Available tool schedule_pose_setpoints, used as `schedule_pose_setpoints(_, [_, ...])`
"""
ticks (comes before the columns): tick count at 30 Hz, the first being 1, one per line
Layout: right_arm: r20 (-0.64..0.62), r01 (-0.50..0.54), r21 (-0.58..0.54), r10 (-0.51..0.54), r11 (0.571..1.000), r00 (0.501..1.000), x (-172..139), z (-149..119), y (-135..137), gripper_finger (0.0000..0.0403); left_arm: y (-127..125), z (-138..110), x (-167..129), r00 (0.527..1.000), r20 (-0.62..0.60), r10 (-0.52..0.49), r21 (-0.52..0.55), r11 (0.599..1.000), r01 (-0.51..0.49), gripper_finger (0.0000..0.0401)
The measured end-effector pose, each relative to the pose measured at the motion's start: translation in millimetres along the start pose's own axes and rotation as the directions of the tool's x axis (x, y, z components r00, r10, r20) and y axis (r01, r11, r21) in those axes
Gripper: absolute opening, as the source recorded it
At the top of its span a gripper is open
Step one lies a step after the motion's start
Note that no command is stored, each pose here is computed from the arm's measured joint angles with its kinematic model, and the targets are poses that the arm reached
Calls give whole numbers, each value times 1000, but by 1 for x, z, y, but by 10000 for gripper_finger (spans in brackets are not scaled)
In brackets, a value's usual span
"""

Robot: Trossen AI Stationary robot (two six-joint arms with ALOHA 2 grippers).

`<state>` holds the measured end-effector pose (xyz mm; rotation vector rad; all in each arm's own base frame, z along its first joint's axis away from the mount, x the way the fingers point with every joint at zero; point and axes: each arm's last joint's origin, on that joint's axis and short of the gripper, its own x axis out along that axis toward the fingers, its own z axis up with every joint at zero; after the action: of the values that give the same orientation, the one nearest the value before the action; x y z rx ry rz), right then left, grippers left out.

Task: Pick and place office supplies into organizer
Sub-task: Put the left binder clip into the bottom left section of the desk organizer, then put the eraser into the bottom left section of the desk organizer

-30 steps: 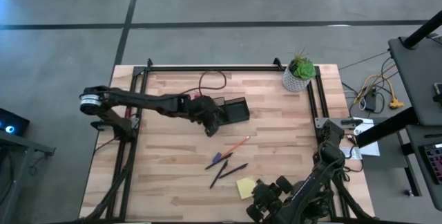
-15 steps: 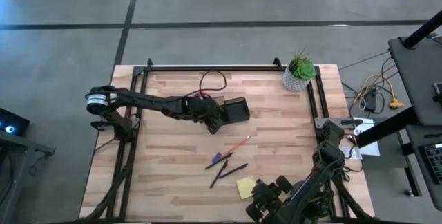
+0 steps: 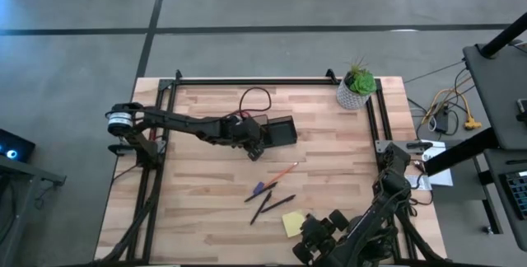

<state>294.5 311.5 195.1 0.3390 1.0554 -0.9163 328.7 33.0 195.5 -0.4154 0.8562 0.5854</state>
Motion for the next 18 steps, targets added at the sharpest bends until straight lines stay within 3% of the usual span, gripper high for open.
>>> schedule_pose_setpoints(9, [1, 1, -9, -1, 1000, 1000, 0, 0, 0, 150, -2, -6, -3, 999, -44, 1, -12, 1000, -2, 111])
schedule_pose_setpoints(14, [1, 1, -10, -1, 1000, 1000, 0, 0, 0, 150, -17, 2, -29, 988, -20, -153, -7, 988, 153, 139])
schedule_pose_setpoints(18, [0, 0, -12, 0, 1000, 1000, 0, 0, 0, 150, -33, 1, -62, 936, -47, -350, -9, 937, 350, 141])
